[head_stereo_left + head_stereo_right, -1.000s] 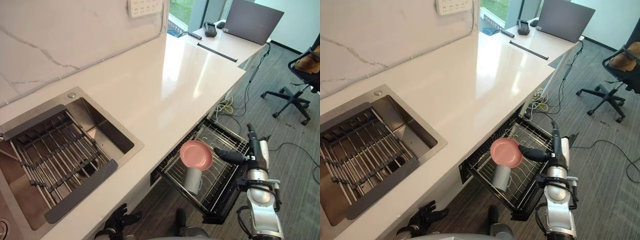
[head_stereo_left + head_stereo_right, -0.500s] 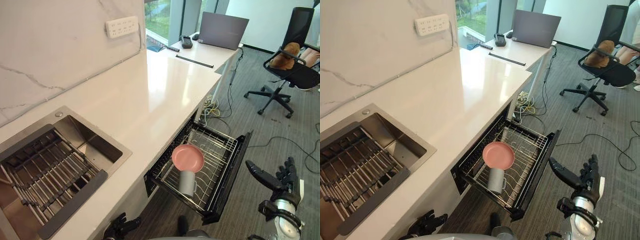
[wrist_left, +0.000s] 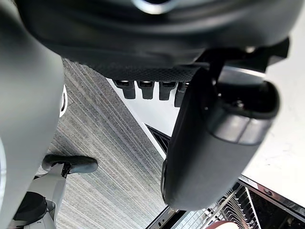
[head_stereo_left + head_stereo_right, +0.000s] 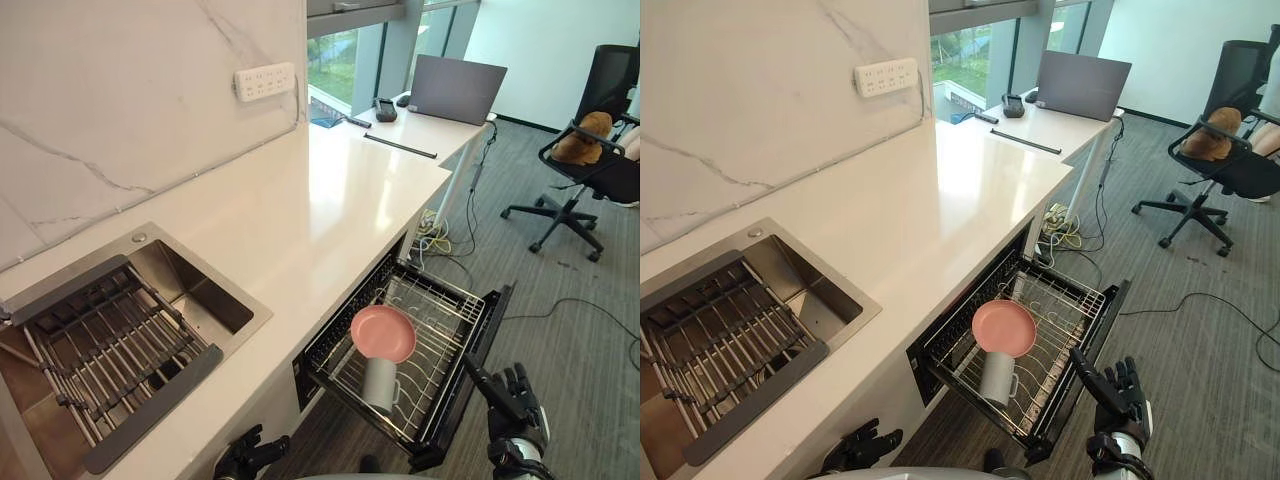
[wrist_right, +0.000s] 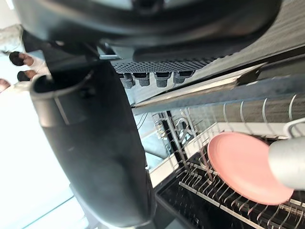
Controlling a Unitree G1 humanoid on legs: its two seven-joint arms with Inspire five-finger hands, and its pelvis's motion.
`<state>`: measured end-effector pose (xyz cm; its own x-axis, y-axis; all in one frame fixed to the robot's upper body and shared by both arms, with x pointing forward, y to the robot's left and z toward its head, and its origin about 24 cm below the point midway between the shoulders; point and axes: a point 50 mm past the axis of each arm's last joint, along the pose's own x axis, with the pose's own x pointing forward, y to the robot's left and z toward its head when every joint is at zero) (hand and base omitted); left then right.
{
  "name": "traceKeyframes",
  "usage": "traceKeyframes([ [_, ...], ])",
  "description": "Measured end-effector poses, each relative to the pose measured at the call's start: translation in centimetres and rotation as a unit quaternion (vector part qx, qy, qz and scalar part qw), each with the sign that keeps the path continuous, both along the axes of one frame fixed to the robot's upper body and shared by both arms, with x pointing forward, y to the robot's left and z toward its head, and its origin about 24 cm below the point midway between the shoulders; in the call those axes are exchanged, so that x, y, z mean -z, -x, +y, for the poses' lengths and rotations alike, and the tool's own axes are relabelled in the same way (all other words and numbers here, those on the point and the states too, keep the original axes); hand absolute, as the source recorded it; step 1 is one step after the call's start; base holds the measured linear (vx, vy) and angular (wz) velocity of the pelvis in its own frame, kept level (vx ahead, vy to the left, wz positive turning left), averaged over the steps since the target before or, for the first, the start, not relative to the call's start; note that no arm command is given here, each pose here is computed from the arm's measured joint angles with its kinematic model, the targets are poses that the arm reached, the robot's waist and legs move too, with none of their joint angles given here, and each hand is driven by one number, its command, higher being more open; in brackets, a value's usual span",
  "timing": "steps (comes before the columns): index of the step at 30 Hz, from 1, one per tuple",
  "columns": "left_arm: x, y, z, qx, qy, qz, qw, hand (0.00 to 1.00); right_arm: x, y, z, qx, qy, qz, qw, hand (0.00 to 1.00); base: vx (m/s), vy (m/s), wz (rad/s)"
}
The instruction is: Walk over to the sink, pick up the cup, carry it to the dishwasher, place the cup inside the dishwasher, then close the dishwasher door
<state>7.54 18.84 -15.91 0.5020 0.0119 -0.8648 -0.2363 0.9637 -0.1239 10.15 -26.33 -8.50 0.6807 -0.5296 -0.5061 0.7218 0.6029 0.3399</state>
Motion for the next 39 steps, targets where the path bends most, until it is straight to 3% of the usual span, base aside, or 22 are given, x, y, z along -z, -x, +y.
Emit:
traceKeyframes([
  [5,0.0,-0.2,-0.2,0.010,0.002,-0.002,1.000,1.00,0.6,0.3,-0.2,0.039,0.032,0.061,0.997,1.00,-0.01,-0.020,0.06],
  [10,0.0,-0.3,-0.3,0.016,0.002,-0.003,1.000,1.00,0.4,0.4,-0.2,0.055,0.042,0.060,0.996,1.00,0.00,0.000,0.00],
  [20,-0.2,-0.9,-0.7,0.038,0.000,-0.014,0.999,1.00,0.8,-0.5,1.4,-0.033,0.012,0.011,0.999,1.00,-0.01,-0.009,0.00],
  [34,-0.2,-1.7,-1.1,0.054,0.001,-0.019,0.998,1.00,2.5,-0.7,1.4,-0.052,-0.022,0.041,0.998,1.00,-0.02,-0.014,0.07],
  [39,-0.2,-2.1,-1.0,0.063,-0.007,-0.022,0.998,1.00,2.1,-1.9,2.0,-0.079,-0.018,0.016,0.997,1.00,-0.04,-0.020,0.16],
])
